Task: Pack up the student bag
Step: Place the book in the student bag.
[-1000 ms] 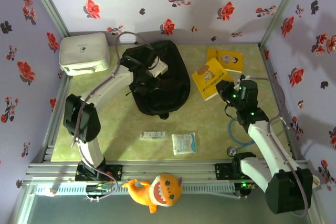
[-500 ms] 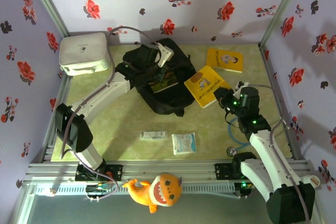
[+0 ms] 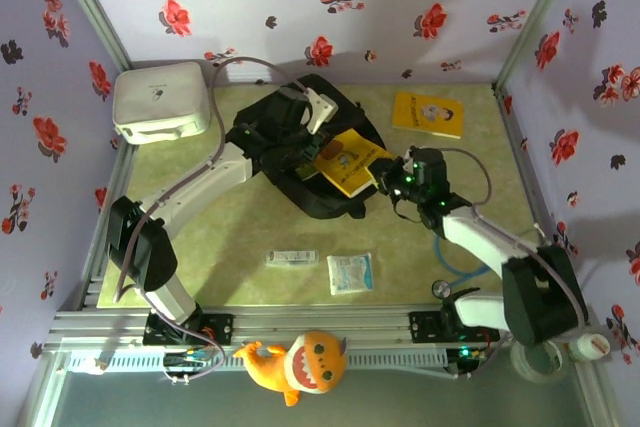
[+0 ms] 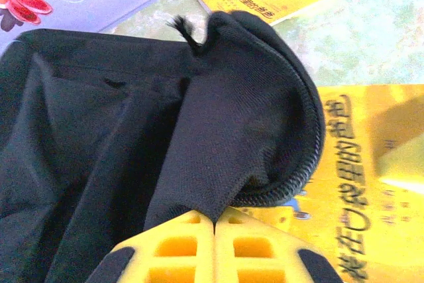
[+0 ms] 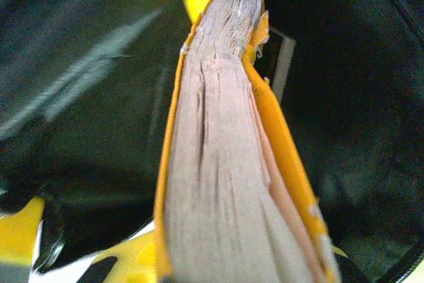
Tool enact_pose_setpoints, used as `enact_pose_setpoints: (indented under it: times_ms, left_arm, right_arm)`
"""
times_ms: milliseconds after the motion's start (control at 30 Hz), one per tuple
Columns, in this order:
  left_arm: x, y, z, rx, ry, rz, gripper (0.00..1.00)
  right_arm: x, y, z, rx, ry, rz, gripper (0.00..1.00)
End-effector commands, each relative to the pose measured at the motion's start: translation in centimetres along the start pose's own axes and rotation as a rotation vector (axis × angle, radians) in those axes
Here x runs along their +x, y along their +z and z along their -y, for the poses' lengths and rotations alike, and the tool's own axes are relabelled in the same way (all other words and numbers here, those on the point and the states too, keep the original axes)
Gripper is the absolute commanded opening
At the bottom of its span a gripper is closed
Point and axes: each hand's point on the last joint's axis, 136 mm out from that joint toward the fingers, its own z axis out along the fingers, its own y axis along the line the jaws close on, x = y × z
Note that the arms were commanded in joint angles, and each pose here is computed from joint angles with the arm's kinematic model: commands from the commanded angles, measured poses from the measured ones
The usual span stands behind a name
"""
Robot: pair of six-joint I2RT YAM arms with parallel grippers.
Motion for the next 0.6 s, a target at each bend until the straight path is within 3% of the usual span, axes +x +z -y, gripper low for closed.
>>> enact_pose_setpoints:
  times_ms: [0, 567]
  left_arm:
    - [-3.6, -1.7, 0.8, 0.031, -0.006, 0.139, 0.00]
    - [-4.1, -1.9, 0.6, 0.023, -0.019, 0.160, 0.00]
  right_arm:
    - [-0.8, 1.9, -4.5, -0.127, -0.023, 0.023, 0.13]
    - [-0.8, 12.4, -3.7, -0.090, 0.032, -0.050, 0.14]
